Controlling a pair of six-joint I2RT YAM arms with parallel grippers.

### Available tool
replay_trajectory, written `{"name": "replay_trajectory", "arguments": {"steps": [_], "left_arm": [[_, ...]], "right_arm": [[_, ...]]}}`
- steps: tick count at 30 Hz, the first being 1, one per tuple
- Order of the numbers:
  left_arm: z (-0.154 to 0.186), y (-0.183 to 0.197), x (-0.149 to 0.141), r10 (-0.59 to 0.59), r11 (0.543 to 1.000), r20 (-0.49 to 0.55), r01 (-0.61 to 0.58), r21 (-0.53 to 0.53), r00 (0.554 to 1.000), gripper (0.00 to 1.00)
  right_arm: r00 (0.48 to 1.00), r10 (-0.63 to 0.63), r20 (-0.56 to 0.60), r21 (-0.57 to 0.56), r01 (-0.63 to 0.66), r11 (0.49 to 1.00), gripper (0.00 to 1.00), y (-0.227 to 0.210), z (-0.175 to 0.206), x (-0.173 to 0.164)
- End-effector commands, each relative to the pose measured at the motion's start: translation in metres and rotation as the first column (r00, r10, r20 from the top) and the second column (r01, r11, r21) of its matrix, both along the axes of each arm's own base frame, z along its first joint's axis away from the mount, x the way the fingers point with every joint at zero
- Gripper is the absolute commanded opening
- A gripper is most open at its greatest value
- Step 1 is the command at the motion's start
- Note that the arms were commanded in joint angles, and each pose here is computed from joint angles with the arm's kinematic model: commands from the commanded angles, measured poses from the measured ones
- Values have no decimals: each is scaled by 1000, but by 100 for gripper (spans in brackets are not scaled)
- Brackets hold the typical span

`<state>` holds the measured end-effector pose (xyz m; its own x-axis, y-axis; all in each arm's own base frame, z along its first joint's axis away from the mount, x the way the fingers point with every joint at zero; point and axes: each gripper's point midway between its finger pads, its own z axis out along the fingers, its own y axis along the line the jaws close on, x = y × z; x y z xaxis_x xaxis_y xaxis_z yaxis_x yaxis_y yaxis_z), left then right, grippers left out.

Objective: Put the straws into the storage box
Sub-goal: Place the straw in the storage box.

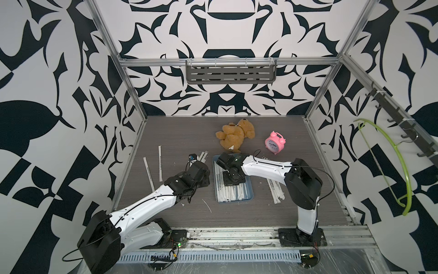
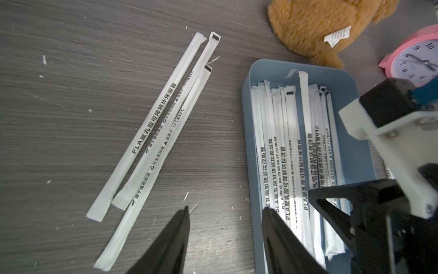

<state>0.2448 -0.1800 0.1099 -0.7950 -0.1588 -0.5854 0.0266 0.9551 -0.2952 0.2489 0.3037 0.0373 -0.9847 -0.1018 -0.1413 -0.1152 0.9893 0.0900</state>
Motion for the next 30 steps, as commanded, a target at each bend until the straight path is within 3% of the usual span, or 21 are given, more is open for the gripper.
{"name": "replay_trajectory", "arguments": {"steps": [1,13,22,30], "left_arm": [[-5,-3,-1,-13,1000,-28,14,3,1000,55],[-9,-3,-1,-20,1000,-34,21,12,999,55],[-11,-6,-2,-30,999,-50,31,19,998,55],[-7,-5,-1,-31,999,-45,32,21,998,55]], "right_arm": [[1000,-11,6,39,11,999,1,6,12,7],[1000,-4,-19,46,5,999,2,-5,18,11],[999,-2,-41,29,3,1000,3,-6,3,15],[999,6,-50,27,-5,1000,11,-8,1,12]]}}
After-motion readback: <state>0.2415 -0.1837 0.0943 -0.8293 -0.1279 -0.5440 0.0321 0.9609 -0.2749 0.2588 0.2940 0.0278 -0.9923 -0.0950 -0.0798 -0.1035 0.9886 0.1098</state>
